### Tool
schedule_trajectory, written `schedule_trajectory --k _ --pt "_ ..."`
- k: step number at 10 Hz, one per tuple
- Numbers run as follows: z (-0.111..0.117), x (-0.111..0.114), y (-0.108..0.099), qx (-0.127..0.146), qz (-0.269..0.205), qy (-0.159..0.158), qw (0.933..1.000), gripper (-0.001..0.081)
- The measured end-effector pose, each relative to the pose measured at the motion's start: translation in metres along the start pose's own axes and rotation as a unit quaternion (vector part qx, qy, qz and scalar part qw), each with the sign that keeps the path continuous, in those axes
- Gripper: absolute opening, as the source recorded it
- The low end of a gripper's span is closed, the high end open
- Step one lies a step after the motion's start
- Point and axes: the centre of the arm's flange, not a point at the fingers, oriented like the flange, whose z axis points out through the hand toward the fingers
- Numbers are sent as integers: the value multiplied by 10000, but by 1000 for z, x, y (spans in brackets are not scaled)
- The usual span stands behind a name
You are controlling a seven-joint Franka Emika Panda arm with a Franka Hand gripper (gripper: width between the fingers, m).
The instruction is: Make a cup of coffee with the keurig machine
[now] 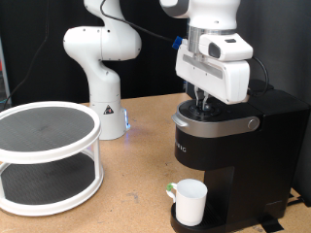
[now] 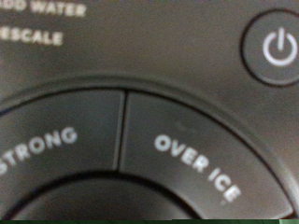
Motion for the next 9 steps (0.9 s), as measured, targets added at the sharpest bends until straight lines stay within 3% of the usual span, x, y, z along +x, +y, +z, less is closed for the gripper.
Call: schedule_trajectory --k 9 --pt "0 0 2 48 -55 -17 10000 4"
